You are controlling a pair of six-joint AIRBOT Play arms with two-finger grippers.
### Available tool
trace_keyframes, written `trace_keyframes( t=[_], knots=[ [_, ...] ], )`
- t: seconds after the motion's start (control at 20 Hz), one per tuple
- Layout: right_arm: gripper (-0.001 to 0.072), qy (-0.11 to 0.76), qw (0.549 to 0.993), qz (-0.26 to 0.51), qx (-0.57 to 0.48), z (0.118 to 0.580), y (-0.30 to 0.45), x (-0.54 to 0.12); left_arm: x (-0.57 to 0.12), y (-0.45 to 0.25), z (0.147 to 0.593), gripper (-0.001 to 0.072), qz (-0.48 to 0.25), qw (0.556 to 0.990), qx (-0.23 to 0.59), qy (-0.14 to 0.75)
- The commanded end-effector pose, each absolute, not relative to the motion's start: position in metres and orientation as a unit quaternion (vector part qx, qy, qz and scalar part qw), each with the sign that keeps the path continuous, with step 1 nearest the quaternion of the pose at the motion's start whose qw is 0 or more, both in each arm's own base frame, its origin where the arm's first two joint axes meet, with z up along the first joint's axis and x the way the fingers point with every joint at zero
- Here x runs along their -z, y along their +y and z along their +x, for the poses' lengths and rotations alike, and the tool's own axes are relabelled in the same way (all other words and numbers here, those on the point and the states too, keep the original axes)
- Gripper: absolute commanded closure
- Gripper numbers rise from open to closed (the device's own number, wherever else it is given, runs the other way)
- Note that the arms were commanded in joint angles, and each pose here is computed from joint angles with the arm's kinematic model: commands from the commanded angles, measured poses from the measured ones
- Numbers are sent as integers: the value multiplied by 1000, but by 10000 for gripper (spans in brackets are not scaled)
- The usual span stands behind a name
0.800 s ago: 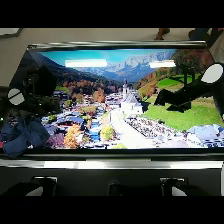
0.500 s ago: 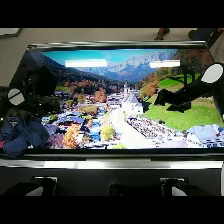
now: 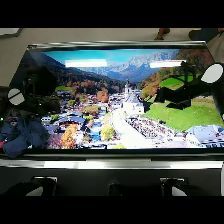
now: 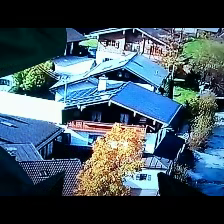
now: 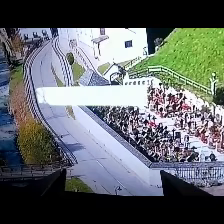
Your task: Fold the shirts.
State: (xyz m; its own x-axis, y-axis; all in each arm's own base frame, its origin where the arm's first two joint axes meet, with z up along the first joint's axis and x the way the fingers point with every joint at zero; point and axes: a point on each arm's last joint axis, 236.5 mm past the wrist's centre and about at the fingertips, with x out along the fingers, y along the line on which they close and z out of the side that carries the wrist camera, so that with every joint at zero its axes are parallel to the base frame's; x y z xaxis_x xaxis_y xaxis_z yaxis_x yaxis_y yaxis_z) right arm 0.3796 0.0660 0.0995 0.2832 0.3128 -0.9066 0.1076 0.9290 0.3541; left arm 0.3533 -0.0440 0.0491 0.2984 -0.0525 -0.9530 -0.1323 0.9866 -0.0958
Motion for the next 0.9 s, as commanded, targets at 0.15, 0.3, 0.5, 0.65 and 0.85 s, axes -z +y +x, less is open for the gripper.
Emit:
trace_keyframes(
  t=[0.15,0.3,0.5,0.65,0.85],
  knots=[
    [35,490,847,196,-56,434,60,-122,-78,-50,414,4,-103,876,-10,472],
    [35,482,852,198,-56,438,60,-125,-97,-53,438,4,-110,903,-2,415],
    [35,509,836,195,-58,425,62,-118,-116,-60,457,4,-135,921,11,364],
    [36,534,819,201,-53,413,63,-112,-118,-53,457,2,-84,928,20,361],
    [36,590,782,192,-54,383,66,-100,-86,34,395,-2,43,860,-73,503]
  ],
)
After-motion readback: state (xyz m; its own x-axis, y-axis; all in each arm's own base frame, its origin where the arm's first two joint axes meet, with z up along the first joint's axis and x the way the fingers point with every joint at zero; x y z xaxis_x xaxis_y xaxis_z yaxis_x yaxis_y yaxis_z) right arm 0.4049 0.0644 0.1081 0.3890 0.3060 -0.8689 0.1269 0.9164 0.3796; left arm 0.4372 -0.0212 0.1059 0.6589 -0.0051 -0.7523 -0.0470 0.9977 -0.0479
